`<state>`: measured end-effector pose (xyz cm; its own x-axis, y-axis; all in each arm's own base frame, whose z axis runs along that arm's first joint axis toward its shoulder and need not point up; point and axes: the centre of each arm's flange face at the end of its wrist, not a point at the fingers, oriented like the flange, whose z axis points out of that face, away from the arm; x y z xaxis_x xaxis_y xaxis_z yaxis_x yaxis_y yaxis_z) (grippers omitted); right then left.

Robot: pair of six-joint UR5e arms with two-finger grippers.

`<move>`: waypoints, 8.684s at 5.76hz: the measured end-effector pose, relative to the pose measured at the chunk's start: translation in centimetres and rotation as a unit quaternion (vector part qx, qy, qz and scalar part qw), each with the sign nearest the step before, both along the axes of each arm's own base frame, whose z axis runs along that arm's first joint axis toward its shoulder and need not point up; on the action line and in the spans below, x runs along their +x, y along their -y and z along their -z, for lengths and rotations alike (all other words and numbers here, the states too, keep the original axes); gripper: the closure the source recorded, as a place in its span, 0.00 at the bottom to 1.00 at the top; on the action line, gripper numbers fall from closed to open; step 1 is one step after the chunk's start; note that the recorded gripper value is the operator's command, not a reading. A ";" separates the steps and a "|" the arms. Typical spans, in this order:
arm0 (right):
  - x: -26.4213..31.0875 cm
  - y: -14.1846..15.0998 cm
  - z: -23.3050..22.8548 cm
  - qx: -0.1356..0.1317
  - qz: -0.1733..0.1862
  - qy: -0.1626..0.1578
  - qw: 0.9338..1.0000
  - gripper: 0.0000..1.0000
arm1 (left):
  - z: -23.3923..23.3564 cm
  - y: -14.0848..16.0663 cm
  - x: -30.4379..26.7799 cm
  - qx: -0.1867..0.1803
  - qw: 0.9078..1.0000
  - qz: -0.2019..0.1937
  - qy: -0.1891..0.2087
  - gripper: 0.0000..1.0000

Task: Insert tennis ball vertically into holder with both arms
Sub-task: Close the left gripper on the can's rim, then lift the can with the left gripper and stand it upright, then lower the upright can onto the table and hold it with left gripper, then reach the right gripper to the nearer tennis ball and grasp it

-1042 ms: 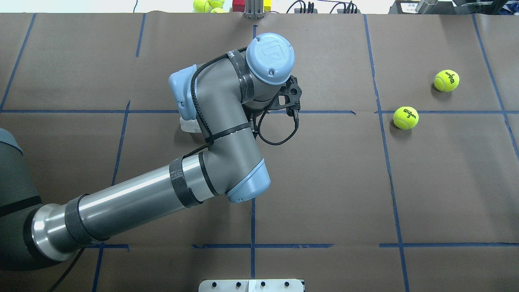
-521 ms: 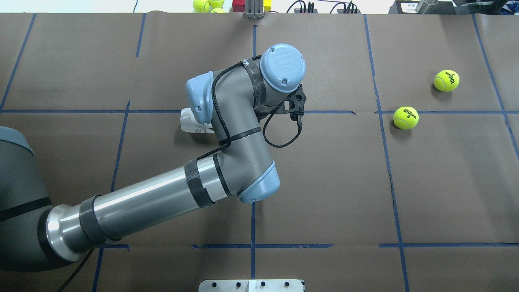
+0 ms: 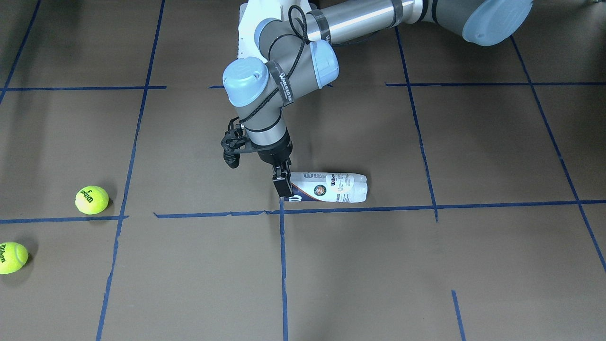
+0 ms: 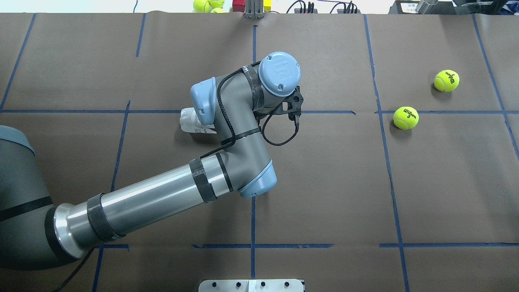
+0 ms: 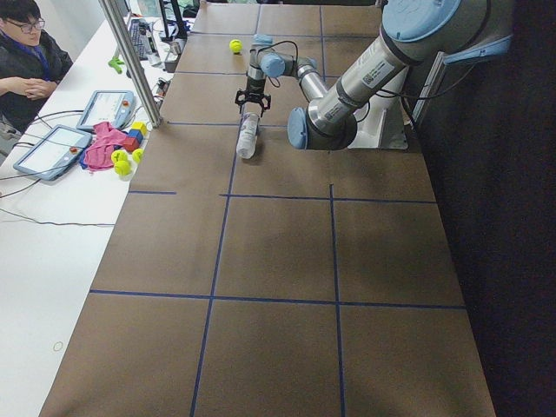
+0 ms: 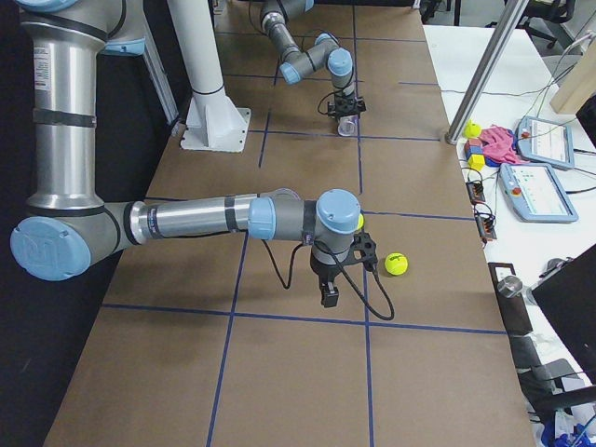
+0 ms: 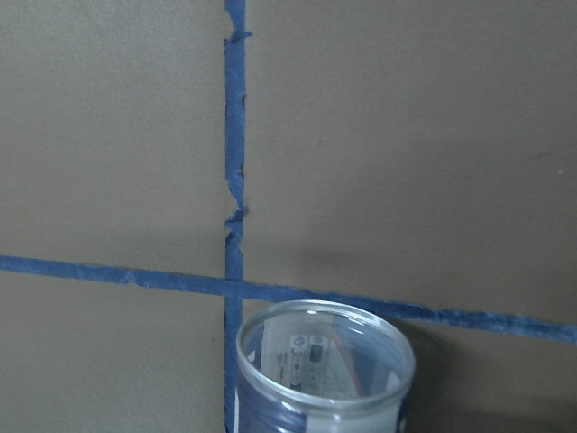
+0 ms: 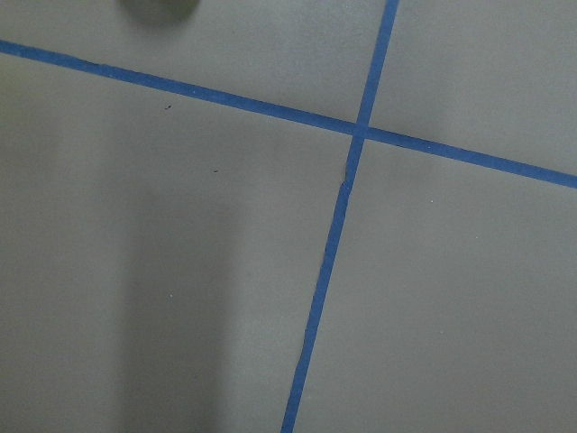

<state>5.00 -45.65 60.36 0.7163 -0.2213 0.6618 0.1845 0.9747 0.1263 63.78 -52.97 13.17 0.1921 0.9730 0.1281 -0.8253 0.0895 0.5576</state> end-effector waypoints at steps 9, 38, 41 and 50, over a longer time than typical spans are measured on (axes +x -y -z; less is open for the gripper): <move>-0.1 0.1 -0.4 -0.004 0.001 -0.001 1.000 0.00 | -3.5 1.5 2.2 0.000 1.000 0.007 -0.007 0.24; -2.2 1.2 2.5 0.023 0.020 0.002 1.000 0.01 | -11.7 -9.1 -9.2 0.033 0.717 0.124 -0.685 0.01; -11.7 6.8 10.4 0.055 0.053 0.011 0.997 0.01 | -11.4 -9.1 -9.2 0.031 0.716 0.124 -0.687 0.01; -35.0 9.6 9.8 0.084 0.007 0.012 0.996 0.11 | -11.7 -9.2 -9.3 0.029 0.715 0.125 -0.687 0.01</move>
